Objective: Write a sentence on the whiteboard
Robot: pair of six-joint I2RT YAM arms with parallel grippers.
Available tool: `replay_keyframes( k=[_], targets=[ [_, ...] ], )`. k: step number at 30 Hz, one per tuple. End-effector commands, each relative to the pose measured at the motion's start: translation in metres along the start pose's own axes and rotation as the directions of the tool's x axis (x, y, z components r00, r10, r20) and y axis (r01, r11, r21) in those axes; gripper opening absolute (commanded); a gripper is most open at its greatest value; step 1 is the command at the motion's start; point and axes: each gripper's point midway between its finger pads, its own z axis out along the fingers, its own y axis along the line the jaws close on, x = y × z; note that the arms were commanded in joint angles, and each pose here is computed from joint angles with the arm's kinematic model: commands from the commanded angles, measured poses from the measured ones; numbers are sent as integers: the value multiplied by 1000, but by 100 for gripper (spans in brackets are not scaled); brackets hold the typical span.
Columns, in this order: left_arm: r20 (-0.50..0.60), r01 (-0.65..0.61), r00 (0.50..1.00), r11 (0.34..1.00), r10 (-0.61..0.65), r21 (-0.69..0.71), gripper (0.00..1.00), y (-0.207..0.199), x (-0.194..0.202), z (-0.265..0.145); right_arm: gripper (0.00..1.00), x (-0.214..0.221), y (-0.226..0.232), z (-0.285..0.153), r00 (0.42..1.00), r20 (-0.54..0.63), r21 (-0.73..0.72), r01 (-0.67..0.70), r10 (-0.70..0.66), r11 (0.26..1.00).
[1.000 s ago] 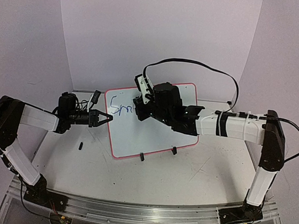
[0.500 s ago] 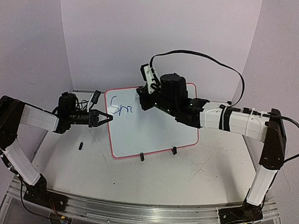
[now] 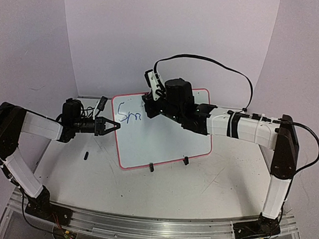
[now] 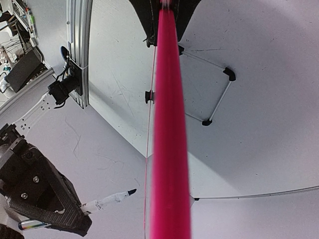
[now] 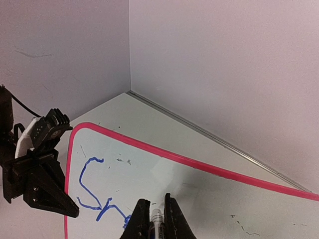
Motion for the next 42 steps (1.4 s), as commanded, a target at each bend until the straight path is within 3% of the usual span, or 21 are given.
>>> replay_keyframes(
  k=[1, 26, 42],
  targets=[
    [20, -31, 999, 996, 33, -83, 0, 17, -8, 0, 0, -25, -6, 1, 998, 56, 38, -4, 1, 999],
    [20, -33, 999, 996, 35, -83, 0, 17, -8, 0, 0, 5, -14, 10, 1000, -15, 96, 0, 2, 995],
    [16, -28, 999, 996, 30, -83, 0, 19, -7, 1, 0, -18, -4, -15, 999, 33, 47, -15, 13, 999]
  ],
)
